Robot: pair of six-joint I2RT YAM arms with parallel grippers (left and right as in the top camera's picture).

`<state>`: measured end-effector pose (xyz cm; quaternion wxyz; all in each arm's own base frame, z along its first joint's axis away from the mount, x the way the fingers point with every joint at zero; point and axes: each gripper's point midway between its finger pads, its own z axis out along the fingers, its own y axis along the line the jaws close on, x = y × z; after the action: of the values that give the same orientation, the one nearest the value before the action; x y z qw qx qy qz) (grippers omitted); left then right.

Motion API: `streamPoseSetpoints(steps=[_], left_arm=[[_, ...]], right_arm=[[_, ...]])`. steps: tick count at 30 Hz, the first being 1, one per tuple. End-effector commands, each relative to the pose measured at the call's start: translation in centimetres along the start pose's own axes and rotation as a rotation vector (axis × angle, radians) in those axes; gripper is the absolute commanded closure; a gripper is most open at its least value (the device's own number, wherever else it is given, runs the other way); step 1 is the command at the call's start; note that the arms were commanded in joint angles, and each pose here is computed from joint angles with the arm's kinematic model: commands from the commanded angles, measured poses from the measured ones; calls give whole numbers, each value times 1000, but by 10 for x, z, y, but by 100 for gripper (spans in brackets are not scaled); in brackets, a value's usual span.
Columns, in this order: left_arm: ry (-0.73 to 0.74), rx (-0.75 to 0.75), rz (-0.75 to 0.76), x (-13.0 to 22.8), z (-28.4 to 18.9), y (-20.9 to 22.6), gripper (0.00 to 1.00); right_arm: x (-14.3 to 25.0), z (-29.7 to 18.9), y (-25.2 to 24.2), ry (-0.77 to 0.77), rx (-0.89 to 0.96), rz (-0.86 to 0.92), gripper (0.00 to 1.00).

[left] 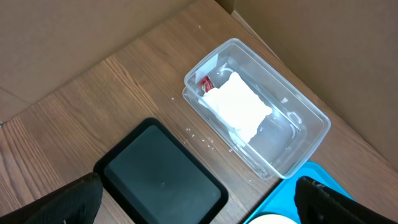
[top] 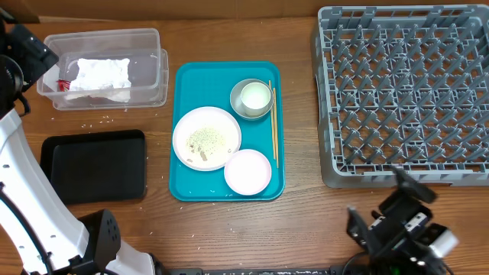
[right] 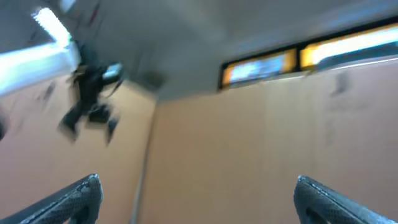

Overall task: Sort waste into correct bins and load items into the dishwasher
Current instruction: 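Swing the right gripper over the tray toward the white cup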

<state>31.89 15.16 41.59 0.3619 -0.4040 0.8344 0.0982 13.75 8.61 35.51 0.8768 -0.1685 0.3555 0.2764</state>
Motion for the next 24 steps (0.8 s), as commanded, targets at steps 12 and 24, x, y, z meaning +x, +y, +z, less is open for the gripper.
streamPoseSetpoints(steps=[12,24], left_arm=[[-11,-18,21,-2,-1,5,0],[-11,-18,21,-2,-1,5,0]], right_arm=[[-152,91,-62,-230,295,53,0],[-185,226,-50,-105,-75,21,0]])
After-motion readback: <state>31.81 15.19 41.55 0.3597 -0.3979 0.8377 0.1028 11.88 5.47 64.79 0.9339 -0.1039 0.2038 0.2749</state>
